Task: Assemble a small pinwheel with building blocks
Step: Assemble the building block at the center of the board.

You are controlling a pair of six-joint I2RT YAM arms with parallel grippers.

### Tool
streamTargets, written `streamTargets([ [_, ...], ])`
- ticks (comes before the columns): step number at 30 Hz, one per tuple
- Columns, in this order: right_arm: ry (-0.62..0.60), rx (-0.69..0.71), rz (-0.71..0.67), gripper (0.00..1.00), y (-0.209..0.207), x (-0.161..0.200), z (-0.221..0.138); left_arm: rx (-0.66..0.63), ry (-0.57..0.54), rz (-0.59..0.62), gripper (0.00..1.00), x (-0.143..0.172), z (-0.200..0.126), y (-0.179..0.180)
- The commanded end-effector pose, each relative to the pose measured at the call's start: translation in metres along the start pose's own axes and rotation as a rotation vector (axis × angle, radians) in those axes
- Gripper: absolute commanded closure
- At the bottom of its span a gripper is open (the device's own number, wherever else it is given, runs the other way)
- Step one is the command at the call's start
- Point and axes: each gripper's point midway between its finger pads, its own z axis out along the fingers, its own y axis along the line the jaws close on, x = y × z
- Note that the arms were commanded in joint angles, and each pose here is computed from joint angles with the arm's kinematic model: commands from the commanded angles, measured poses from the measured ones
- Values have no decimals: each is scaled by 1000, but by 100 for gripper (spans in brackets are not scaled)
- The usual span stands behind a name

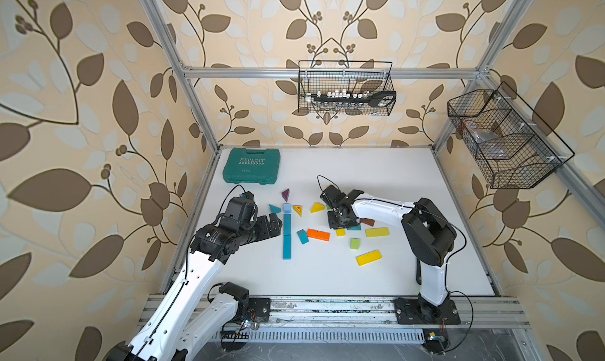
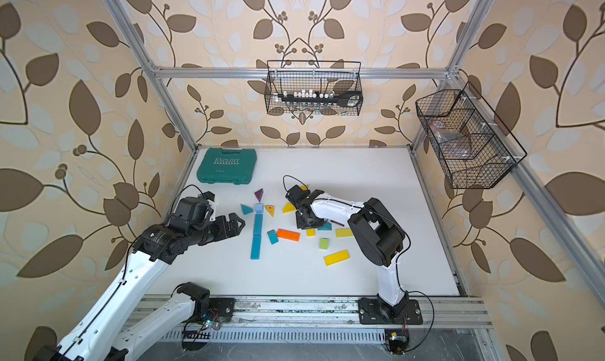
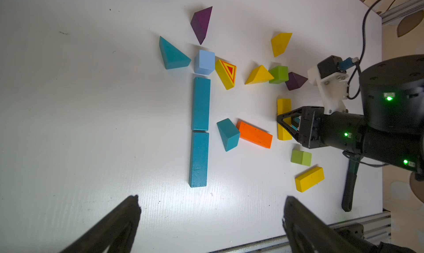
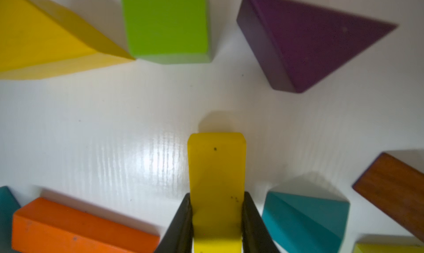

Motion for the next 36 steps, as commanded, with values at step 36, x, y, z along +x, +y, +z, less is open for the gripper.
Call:
streamTargets([
  [36,-19,82,102,68,17,-15,4,21,-34,10,1,-4,-6,-2],
])
